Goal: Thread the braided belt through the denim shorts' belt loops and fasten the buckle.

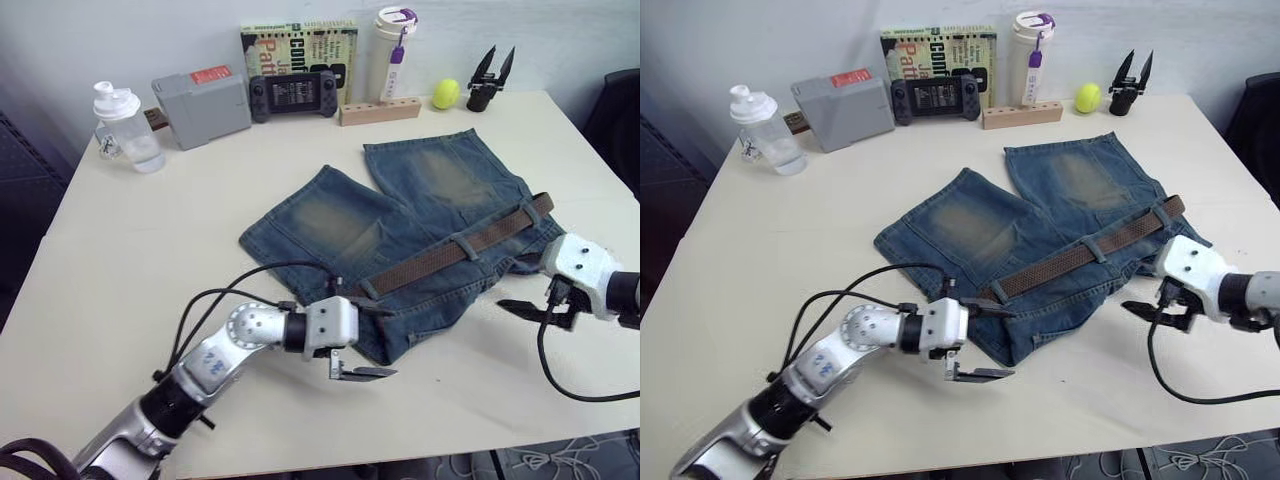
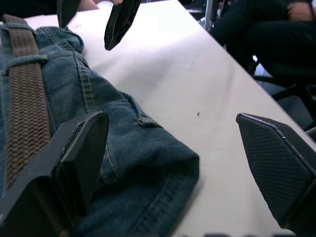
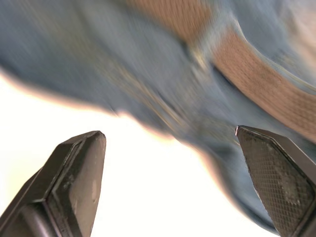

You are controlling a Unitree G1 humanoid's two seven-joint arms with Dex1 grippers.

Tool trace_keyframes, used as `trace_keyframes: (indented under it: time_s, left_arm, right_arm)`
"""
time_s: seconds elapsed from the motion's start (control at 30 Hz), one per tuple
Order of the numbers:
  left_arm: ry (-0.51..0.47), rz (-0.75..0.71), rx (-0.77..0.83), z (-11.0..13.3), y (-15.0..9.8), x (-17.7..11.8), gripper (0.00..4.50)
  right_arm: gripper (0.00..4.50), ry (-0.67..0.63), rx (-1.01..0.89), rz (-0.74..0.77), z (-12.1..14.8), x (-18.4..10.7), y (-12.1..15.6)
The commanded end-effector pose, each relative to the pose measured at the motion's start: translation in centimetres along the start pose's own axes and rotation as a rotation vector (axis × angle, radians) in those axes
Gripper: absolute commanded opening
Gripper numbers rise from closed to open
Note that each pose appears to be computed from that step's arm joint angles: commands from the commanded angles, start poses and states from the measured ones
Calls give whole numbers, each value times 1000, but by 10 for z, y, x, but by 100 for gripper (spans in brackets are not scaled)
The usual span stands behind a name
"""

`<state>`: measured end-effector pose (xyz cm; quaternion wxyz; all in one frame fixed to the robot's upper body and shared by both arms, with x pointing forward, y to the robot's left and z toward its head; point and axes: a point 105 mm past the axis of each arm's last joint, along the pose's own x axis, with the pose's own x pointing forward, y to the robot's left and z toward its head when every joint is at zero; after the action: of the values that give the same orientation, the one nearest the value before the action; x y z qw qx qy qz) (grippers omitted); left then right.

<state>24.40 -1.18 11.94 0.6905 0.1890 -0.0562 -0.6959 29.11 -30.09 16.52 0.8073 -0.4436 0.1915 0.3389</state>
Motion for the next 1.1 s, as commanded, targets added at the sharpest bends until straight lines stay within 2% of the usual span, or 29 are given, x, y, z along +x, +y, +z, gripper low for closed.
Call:
trace_keyframes:
  time_s: [0.03,0.2,0.37,0.43,0.53,0.67,0.73,0.77,0.87,1.0,1.1]
  left_arm:
    - [20,-43,27,1,-4,17,450]
    - [115,-39,75,-12,1,28,450]
    - [227,9,199,-29,14,17,450]
    - [262,27,231,-35,18,9,450]
    - [317,73,259,-44,26,-7,384]
    - [395,145,264,-60,39,-42,242]
    - [439,178,257,-70,44,-64,155]
    - [476,199,265,-76,48,-79,120]
    - [548,259,275,-88,60,-112,120]
    - [654,333,307,-100,76,-162,120]
    - [732,366,338,-109,82,-191,120]
  right_arm:
    - [445,119,-229,-49,-24,5,-11]
    - [445,260,-350,-83,-60,24,-16]
    - [445,230,-444,-127,-60,51,-17]
    - [393,209,-438,-121,-60,56,-15]
    - [295,167,-431,-104,-56,63,-11]
    - [124,96,-408,-78,-42,70,-6]
    - [28,31,-386,-52,-29,74,0]
    - [0,-6,-376,-28,-20,77,6]
    - [0,-109,-329,6,6,81,16]
    - [0,-230,-291,76,56,89,38]
    - [0,-257,-255,90,77,94,48]
